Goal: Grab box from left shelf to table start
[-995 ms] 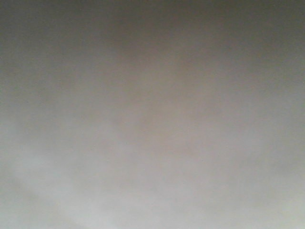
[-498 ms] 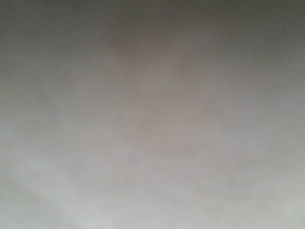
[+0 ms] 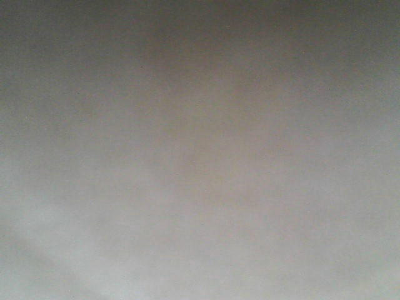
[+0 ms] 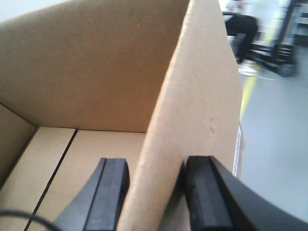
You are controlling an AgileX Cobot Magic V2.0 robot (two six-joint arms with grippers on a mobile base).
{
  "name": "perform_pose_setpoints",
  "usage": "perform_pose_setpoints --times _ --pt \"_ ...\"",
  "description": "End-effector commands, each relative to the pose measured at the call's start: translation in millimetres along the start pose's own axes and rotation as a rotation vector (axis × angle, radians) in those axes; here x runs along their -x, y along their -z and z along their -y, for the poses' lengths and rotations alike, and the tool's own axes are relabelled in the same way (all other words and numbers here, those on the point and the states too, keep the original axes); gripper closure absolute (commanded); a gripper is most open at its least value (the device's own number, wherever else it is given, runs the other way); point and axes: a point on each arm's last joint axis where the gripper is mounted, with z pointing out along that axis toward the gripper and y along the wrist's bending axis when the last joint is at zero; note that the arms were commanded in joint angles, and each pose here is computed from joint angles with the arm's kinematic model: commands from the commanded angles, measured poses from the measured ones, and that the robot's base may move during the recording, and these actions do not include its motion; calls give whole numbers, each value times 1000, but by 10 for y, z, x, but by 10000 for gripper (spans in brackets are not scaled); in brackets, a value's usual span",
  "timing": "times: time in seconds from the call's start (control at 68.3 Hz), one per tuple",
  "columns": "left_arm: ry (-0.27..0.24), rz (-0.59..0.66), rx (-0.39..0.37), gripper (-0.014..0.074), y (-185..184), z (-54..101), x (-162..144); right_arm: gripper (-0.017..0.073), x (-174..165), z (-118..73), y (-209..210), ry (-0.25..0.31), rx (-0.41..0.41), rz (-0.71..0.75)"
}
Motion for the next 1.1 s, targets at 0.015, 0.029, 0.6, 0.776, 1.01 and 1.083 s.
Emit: perform_pose_setpoints --times 0.015,0.029,0.6,0.776,1.01,1.083 --pt "-59 -4 90 684 13 -69 43 501 203 -17 88 -10 -4 168" --pt "-59 -4 90 684 13 -69 43 501 203 -17 88 -10 -4 168" --pt "-59 -4 90 684 13 -69 43 501 203 -17 88 -10 -4 168" --pt "-59 -4 90 684 13 -69 43 501 203 -17 88 -10 -4 168" --pt "-59 -4 90 684 13 -69 43 501 203 -17 88 -10 -4 168" --pt "-59 -4 90 684 13 -69 43 501 203 -17 88 -10 -4 168"
